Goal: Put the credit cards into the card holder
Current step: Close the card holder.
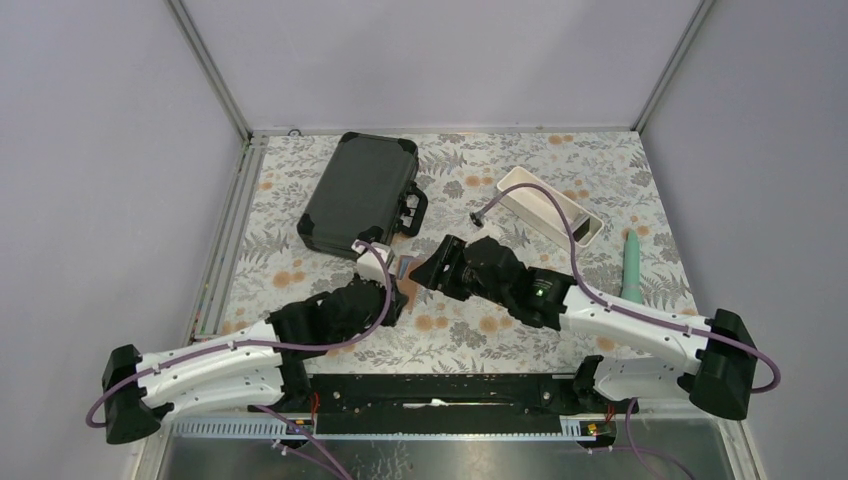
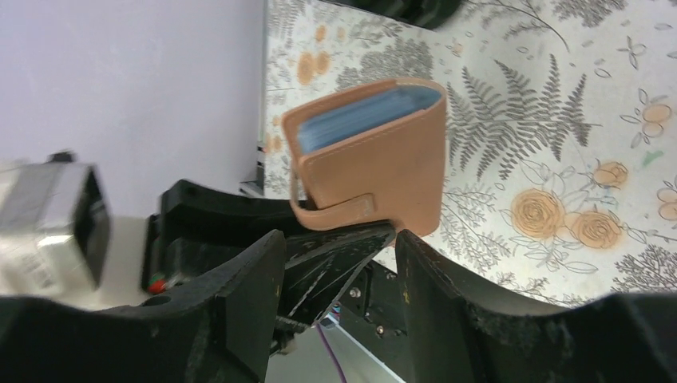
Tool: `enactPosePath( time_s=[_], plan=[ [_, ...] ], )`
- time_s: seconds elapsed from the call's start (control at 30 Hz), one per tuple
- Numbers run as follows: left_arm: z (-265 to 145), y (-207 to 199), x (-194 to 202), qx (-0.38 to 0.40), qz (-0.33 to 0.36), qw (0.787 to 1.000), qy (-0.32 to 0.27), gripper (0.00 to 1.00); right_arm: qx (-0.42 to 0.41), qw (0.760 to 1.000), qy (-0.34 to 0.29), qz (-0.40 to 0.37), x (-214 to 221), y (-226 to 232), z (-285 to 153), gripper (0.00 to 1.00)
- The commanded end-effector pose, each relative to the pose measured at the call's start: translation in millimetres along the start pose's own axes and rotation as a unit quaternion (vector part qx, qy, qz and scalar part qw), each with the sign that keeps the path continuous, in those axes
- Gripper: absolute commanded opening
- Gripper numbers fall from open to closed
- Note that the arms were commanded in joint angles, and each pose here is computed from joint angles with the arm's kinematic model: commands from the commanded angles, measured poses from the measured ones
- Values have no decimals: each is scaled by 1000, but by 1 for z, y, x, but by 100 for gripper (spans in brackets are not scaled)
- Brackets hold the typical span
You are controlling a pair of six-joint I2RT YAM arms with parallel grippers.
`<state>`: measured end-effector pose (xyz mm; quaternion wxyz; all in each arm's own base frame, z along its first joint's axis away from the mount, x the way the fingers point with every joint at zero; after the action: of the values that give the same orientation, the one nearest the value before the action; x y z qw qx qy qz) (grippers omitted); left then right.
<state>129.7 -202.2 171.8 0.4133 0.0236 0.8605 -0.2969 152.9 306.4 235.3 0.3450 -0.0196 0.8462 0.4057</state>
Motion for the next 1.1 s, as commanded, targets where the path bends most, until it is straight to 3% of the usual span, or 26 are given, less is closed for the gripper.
enactPosePath(
  time_s=[0.0,0.27,0.63,0.83,1.07],
  plan=[
    [-2,-19,-27,-1,5,998,-60,0,47,999,3,18,1,2,8,60],
    [5,-38,-11,19,29,999,-22,0,41,999,-17,23,0,4,16,68],
    [9,-59,6,27,83,996,0,1,86,996,-26,25,1,-9,25,68],
    [12,-64,8,9,116,993,-4,5,108,994,-17,26,8,-20,28,55],
    [12,-67,9,5,138,990,-7,15,120,992,-25,33,12,-30,26,18]
  ],
)
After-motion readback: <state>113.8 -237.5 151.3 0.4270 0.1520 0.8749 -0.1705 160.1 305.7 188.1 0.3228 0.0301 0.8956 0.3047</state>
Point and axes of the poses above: each gripper's point midway between its finger pads, its own z axis out along the fingers, its own y axis along the line the jaws close on, x = y × z, the point moved 5 cm from there along -z, back along the fingers, and after that the axes turned 14 degrees about -z, right-handed, at the moved point
